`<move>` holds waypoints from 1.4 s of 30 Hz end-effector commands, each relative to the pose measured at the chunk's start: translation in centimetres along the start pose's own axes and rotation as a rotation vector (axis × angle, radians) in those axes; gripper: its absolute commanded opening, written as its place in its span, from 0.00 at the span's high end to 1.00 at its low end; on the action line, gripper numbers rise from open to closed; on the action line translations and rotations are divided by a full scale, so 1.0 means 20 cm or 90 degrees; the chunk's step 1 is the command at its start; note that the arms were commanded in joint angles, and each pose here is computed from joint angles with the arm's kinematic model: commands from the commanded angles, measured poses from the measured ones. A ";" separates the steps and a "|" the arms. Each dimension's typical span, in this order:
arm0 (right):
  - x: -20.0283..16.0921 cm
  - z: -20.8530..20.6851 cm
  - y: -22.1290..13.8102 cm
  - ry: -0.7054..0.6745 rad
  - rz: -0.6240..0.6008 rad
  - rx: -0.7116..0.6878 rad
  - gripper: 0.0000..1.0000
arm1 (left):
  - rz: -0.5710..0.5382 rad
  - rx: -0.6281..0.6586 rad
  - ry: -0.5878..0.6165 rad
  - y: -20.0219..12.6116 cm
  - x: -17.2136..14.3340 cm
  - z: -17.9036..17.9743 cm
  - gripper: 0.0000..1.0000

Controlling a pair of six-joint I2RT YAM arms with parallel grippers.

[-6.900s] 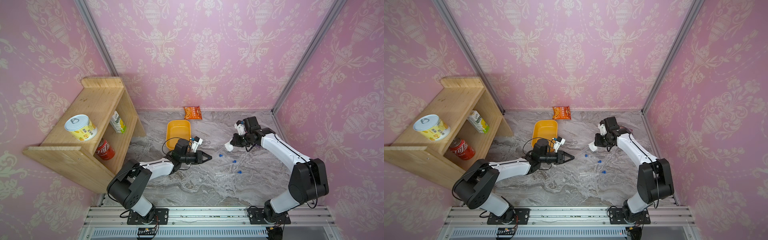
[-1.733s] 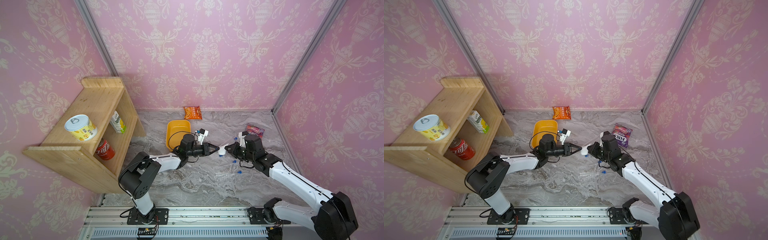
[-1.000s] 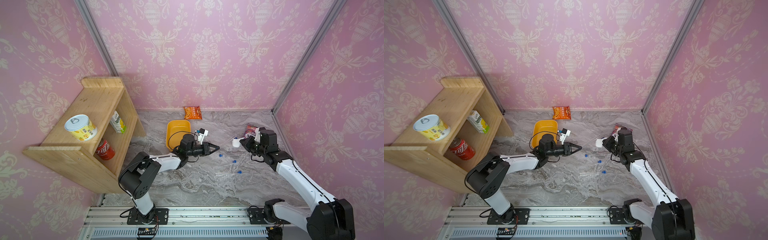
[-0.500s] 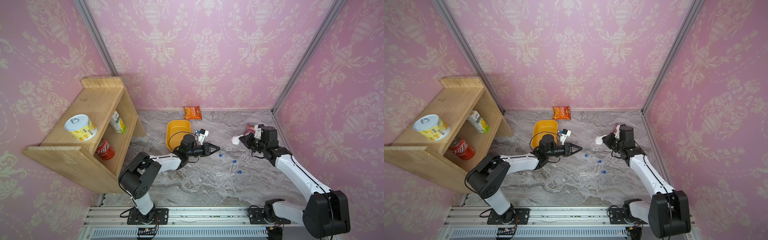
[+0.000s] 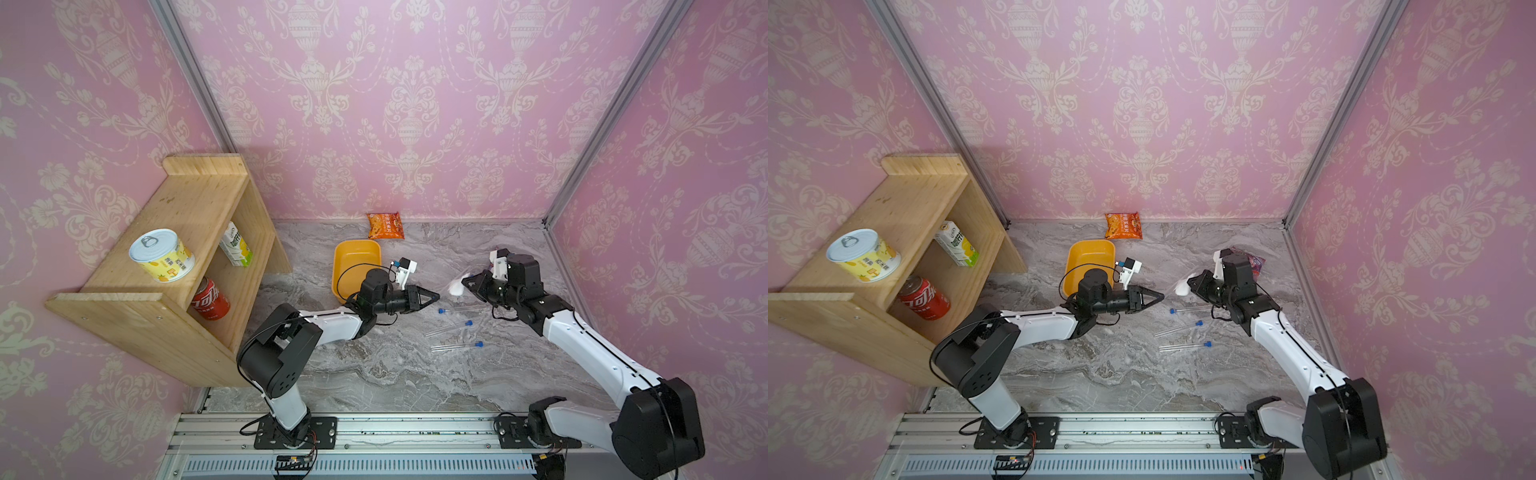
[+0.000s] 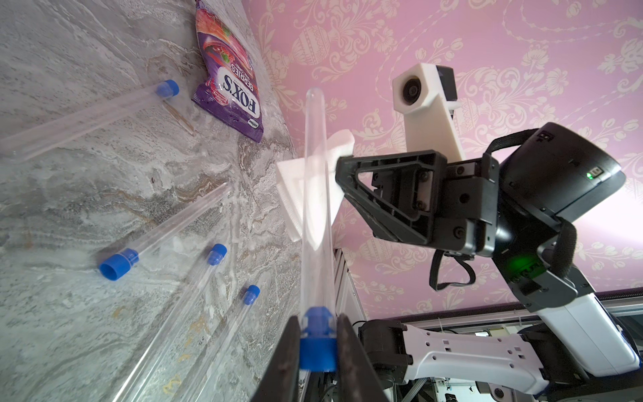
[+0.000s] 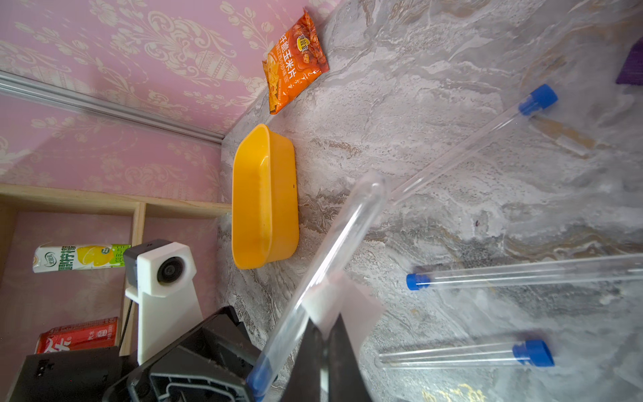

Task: Wipe the exteriors of test tubes
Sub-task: Wipe the dirt from the test tube.

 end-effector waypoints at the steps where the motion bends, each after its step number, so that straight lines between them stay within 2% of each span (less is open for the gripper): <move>1: -0.01 0.07 -0.04 -0.015 -0.018 0.022 1.00 | 0.004 -0.004 -0.003 0.01 -0.02 0.02 0.80; 8: -0.12 0.15 -0.01 -0.024 0.008 0.039 1.00 | 0.000 -0.008 0.000 0.02 -0.01 0.01 0.80; 18: -0.24 0.14 0.00 -0.028 0.025 0.031 1.00 | 0.000 -0.009 -0.004 0.02 -0.01 0.02 0.80; 26: -0.20 0.16 -0.06 -0.083 -0.002 -0.018 1.00 | 0.003 -0.009 -0.007 0.02 -0.02 0.03 0.80; 42: -0.02 0.10 -0.02 -0.090 -0.032 -0.055 1.00 | 0.013 -0.017 -0.013 0.02 -0.03 0.03 0.80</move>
Point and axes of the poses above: each gripper's point midway between its finger pads, its own y axis out along the fingers, its own z axis along the line the jaws close on, x = y × z, the point moved 10 cm from there along -y, back along the fingers, and after that the axes turned 1 degree about y, right-handed, at the moved point
